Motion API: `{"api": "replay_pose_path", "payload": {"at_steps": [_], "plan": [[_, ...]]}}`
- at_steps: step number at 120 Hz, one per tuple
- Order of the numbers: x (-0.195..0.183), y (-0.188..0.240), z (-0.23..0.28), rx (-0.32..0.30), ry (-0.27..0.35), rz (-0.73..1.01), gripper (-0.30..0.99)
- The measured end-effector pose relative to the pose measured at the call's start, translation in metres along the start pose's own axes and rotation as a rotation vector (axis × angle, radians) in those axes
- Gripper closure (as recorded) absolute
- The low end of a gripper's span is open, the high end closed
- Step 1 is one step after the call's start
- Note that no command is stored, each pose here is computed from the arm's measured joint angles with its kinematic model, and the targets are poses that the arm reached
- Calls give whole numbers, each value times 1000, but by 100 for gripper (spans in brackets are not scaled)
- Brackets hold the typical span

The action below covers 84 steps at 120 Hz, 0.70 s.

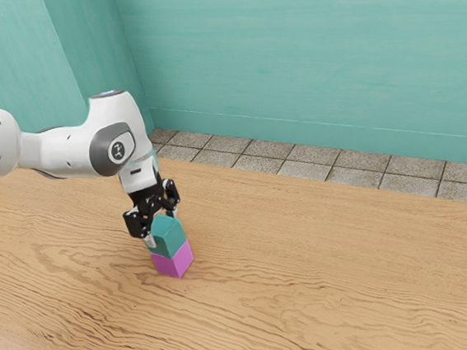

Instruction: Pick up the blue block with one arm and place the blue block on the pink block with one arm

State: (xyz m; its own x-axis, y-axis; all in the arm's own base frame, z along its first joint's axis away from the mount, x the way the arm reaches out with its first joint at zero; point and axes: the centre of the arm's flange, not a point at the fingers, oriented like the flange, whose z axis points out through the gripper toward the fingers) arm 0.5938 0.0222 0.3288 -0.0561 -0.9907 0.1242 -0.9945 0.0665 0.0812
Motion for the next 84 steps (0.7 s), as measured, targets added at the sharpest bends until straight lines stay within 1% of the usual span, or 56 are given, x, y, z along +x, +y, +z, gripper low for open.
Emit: {"api": "replay_pose_path", "payload": {"at_steps": [12, 24, 38, 45, 54, 57, 61, 67, 84], "plan": [[-1, 2, -6, 4, -1, 2, 6], [2, 9, -39, 33, -11, 5, 4], [21, 38, -120, 99, -42, 18, 2], [34, 58, -158, 118, -53, 13, 2], [52, 86, -201, 127, -69, -15, 1], [60, 91, -218, 134, -78, -21, 1], [77, 94, -243, 152, -112, -15, 1], [94, 91, -255, 139, -134, -23, 1], [96, 88, -262, 87, -145, -144, 0]]}}
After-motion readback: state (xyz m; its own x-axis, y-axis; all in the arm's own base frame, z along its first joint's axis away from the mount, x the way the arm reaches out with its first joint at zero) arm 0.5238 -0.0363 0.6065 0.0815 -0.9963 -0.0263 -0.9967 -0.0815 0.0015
